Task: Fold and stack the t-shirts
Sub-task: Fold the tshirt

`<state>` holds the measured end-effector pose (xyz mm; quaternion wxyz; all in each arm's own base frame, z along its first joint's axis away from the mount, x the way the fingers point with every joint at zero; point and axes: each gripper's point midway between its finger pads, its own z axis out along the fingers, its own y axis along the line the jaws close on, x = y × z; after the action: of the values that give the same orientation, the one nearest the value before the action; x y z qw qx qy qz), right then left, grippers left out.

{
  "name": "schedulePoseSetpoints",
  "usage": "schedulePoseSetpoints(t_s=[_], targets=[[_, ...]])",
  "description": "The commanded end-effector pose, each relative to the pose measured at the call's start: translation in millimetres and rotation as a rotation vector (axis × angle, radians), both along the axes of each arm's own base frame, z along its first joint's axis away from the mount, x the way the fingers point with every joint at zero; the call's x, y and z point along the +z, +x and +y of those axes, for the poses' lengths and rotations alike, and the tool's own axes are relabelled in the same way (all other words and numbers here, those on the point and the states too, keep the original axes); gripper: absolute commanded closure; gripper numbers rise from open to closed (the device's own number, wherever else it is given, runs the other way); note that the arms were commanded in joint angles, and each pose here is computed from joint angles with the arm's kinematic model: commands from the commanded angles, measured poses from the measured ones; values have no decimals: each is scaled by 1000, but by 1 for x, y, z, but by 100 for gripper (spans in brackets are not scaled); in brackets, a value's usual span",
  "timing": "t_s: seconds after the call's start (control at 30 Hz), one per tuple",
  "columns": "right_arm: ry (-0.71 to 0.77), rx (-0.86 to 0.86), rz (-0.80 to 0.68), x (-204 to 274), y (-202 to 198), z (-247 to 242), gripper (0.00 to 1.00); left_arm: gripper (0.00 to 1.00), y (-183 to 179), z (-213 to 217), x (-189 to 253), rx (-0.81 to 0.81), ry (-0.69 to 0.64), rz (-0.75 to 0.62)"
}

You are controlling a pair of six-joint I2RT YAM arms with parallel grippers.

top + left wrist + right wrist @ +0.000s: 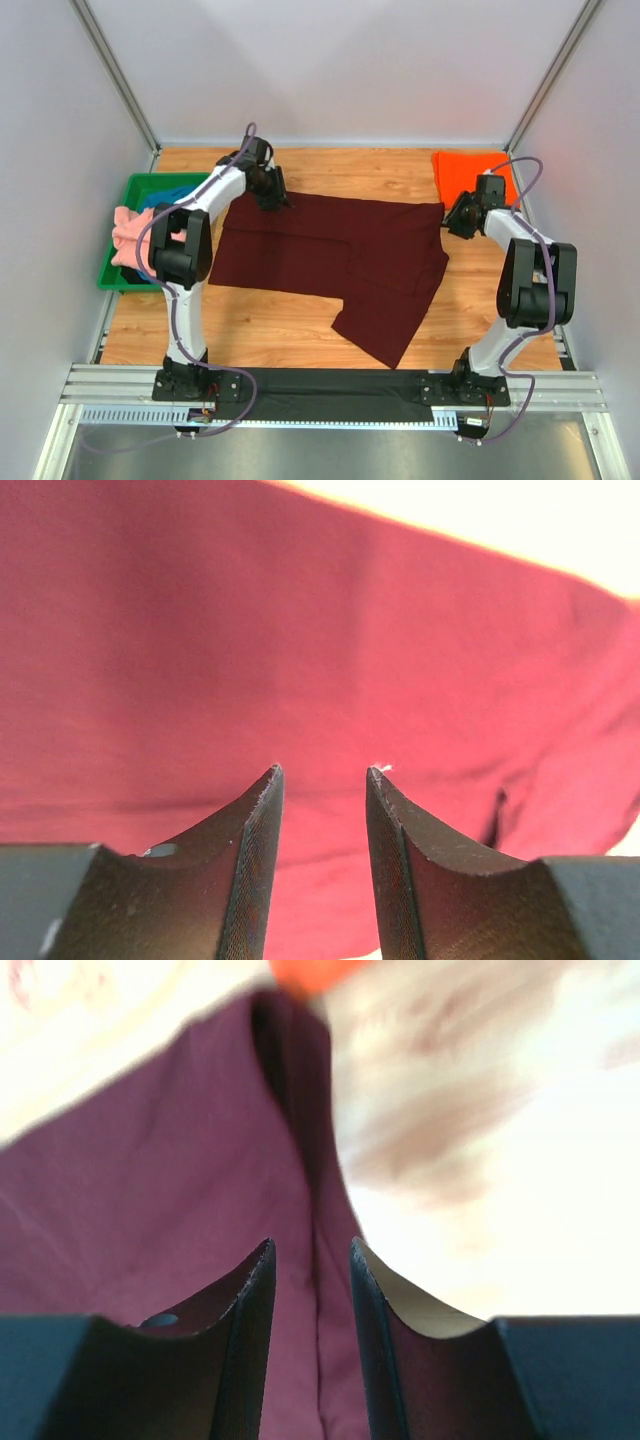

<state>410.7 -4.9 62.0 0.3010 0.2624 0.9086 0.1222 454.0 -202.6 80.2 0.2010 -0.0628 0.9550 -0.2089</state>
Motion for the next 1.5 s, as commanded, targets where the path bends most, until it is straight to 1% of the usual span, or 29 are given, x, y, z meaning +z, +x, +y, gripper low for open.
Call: schedulePoseSetpoints(t_s=[0.0, 0.07, 0.1, 0.13, 0.17, 0.23, 0.27, 0.3, 0.33, 0.4, 0.5, 0.57, 0.6, 0.63, 0.67, 0.77, 0.97, 1.1, 1.13, 1.2, 1.23, 1.27, 1.3, 1.33, 1.37, 1.4, 1.43, 1.47], targets=[[34, 87, -170, 29, 44, -1, 63, 54, 30, 7, 8, -6, 7, -77], [73, 134, -173, 21, 51, 7, 62, 54, 44, 21, 9, 21, 25, -91], [83, 148, -197, 25, 58, 9, 62, 54, 47, 25, -1, 30, 37, -76], [101, 155, -186, 18, 61, 12, 62, 54, 52, 33, -4, 48, 45, -74], [103, 151, -188, 17, 64, 11, 62, 53, 57, 37, -4, 58, 45, -73], [90, 137, -192, 17, 74, 7, 62, 53, 63, 45, -19, 81, 43, -44], [88, 130, -164, 5, 75, 5, 62, 53, 67, 47, -18, 88, 45, -44], [85, 124, -141, -1, 76, 3, 62, 53, 68, 50, -30, 97, 54, -18], [78, 126, -147, 0, 82, 2, 62, 53, 70, 55, -34, 107, 66, -11], [74, 115, -132, -12, 85, -3, 62, 53, 72, 60, -42, 119, 75, 1], [108, 109, -127, -14, 92, -5, 63, 53, 73, 68, -52, 135, 91, 17], [92, 84, -122, -12, 98, -12, 67, 53, 74, 73, -55, 149, 103, 20], [100, 77, -101, -19, 98, -14, 69, 53, 74, 74, -57, 151, 105, 23], [101, 71, -93, -21, 100, -15, 77, 53, 75, 76, -59, 156, 106, 24], [105, 70, -95, -18, 105, -17, 84, 53, 75, 77, -60, 159, 106, 25], [99, 35, -49, -27, 101, -25, 99, 53, 77, 76, -63, 160, 92, 26], [99, -24, -33, -31, 95, -41, 100, 53, 79, 72, -61, 168, 68, 21], [84, -40, -44, -23, 99, -47, 100, 52, 83, 72, -49, 180, 44, 11], [73, -45, -52, -17, 102, -49, 98, 52, 83, 70, -45, 177, 26, 12], [73, -57, -40, -7, 98, -50, 91, 52, 89, 66, -23, 167, -12, -23], [68, -67, -44, 1, 98, -51, 78, 52, 87, 61, -13, 150, -41, -27], [73, -75, -13, 4, 89, -49, 72, 51, 88, 58, -1, 143, -56, -45], [70, -68, -26, 20, 86, -45, 67, 50, 89, 57, 22, 138, -72, -83], [54, -64, -19, 26, 81, -43, 61, 49, 87, 56, 34, 133, -84, -99], [39, -57, 36, 28, 67, -38, 59, 49, 83, 55, 55, 135, -96, -125], [1, -20, 37, 43, 60, -24, 58, 49, 79, 55, 64, 133, -102, -133], [-42, -16, 70, 45, 49, -20, 57, 48, 70, 55, 65, 133, -100, -112], [-57, 3, 158, 39, 23, -9, 57, 48, 62, 57, 84, 138, -99, -133]])
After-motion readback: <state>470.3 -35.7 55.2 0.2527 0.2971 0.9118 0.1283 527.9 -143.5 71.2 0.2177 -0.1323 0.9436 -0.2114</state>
